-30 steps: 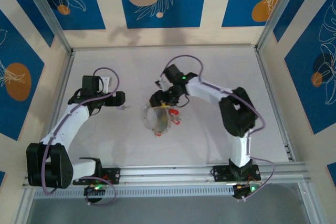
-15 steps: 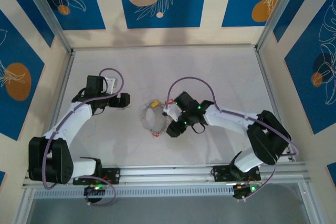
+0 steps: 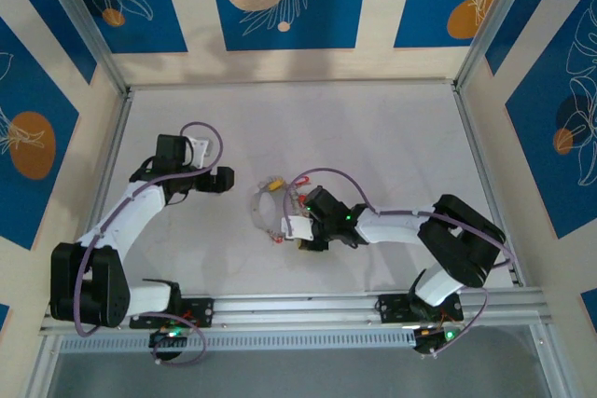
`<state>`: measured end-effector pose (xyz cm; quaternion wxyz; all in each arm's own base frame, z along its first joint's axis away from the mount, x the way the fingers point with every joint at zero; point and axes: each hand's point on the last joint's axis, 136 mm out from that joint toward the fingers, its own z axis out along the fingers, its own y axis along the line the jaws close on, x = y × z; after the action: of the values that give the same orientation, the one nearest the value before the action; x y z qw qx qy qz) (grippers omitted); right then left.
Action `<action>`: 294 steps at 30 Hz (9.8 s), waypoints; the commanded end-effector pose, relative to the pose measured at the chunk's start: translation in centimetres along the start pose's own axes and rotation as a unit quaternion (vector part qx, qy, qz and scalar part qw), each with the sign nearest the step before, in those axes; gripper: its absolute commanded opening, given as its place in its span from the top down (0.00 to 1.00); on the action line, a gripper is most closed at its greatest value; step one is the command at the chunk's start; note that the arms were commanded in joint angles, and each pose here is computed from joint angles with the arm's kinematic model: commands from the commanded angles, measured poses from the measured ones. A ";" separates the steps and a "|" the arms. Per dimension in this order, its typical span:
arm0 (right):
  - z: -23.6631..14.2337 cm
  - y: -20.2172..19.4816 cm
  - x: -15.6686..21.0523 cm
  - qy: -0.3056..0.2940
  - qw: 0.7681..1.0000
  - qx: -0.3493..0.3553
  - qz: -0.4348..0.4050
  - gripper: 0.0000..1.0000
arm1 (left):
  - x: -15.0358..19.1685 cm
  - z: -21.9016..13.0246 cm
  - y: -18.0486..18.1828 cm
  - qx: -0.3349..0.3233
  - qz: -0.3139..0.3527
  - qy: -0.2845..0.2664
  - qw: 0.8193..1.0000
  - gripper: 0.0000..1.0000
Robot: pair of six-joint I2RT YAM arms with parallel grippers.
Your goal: Put the keys on the keyring
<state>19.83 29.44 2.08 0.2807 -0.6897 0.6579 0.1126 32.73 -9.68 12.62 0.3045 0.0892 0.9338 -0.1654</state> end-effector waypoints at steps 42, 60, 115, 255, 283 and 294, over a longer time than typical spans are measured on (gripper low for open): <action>1.0 -3.5 -0.1 -0.007 0.991 0.123 -0.048 0.85 | 0.7 0.0 -2.4 0.025 0.060 0.017 0.998 0.00; 1.8 -4.3 -0.4 -0.005 0.988 0.144 -0.056 0.83 | 0.6 0.0 -3.0 0.036 0.062 0.015 0.997 0.00; 1.2 -1.1 0.6 -0.027 0.992 0.070 -0.103 0.82 | 2.9 -2.7 -7.4 0.125 0.295 -0.144 0.936 0.01; -15.9 -6.5 -9.0 -0.372 0.922 0.091 0.056 1.00 | 1.1 -6.5 -25.9 0.358 0.504 -0.208 0.758 0.78; -14.6 -6.1 -9.2 -0.294 0.949 0.118 0.001 1.00 | 3.5 -4.2 -23.5 0.305 0.553 -0.143 0.762 0.76; -13.7 -5.7 -8.2 -0.297 0.948 0.107 0.023 1.00 | 5.2 -2.3 -23.7 0.334 0.525 -0.118 0.774 0.74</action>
<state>21.84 28.77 18.06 0.5196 -0.5834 0.5794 0.2323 21.72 -29.93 17.58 0.4091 0.6451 0.5885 -0.2649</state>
